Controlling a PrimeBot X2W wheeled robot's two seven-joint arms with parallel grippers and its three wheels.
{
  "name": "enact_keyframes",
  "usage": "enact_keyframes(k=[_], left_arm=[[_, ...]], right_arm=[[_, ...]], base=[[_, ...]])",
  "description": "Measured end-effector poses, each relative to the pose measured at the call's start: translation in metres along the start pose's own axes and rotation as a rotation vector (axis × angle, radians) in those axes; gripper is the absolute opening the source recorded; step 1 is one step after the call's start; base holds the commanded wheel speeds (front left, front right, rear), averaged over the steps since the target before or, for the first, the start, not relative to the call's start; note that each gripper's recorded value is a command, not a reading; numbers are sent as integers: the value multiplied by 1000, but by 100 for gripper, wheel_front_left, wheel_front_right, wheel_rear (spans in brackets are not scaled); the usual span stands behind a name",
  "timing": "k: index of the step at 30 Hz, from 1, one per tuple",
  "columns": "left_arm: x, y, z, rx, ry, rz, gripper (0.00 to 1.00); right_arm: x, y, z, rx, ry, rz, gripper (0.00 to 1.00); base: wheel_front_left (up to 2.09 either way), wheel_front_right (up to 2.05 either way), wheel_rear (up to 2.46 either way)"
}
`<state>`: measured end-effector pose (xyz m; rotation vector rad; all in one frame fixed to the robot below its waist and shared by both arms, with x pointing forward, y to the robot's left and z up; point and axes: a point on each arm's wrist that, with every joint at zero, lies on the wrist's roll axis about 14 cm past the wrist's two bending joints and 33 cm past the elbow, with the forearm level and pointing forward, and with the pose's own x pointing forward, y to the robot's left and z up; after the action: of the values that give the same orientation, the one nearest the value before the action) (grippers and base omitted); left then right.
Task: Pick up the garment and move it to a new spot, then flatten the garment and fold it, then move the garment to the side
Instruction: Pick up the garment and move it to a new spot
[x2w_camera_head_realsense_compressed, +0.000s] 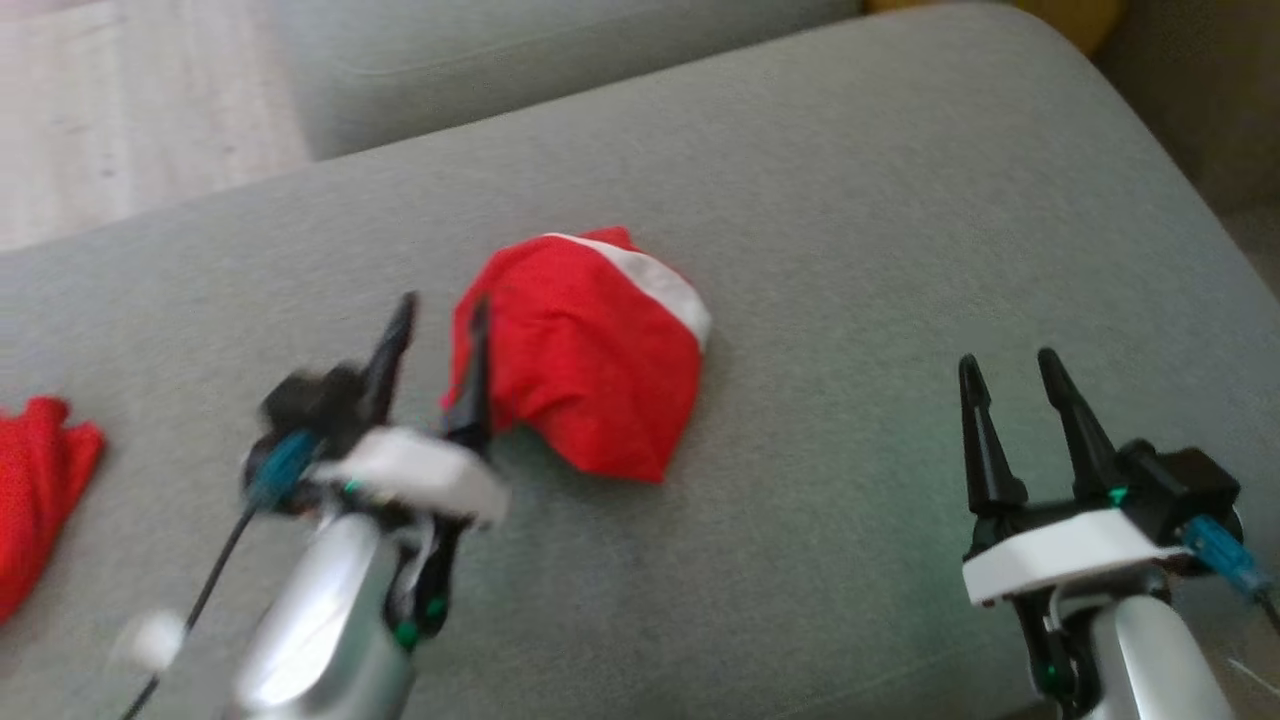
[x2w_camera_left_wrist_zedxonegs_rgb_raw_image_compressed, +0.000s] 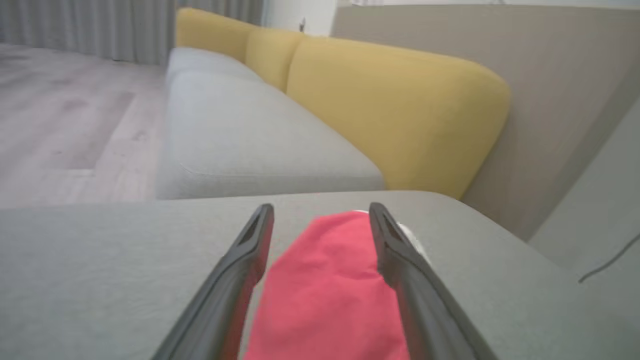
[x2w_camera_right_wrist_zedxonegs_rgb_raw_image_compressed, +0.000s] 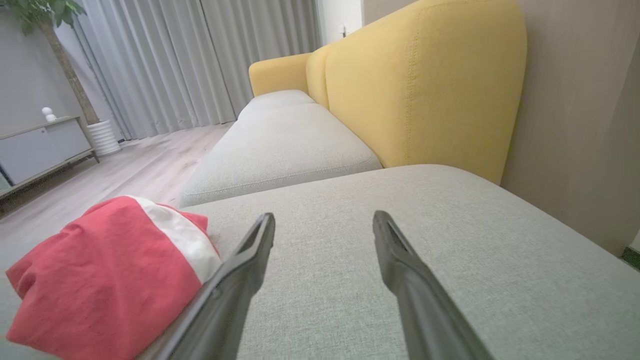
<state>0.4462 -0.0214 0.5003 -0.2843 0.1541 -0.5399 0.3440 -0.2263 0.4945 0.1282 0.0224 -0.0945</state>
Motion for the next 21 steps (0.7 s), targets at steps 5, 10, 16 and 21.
enact_keyframes(k=[5,10,16,21], left_arm=[[-61,69,9,27,-108,200,100],[-120,118,-1,79,-93,360,100],[-152,132,-7,66,-97,436,100],[-154,130,-6,78,-101,437,100]], right_arm=[[2,15,-6,0,26,48,100],[9,32,-7,1,39,101,100],[13,47,-10,2,55,145,100],[9,46,-16,6,72,143,100]], base=[[0,0,0],[0,0,0],[0,0,0],[0,0,0]])
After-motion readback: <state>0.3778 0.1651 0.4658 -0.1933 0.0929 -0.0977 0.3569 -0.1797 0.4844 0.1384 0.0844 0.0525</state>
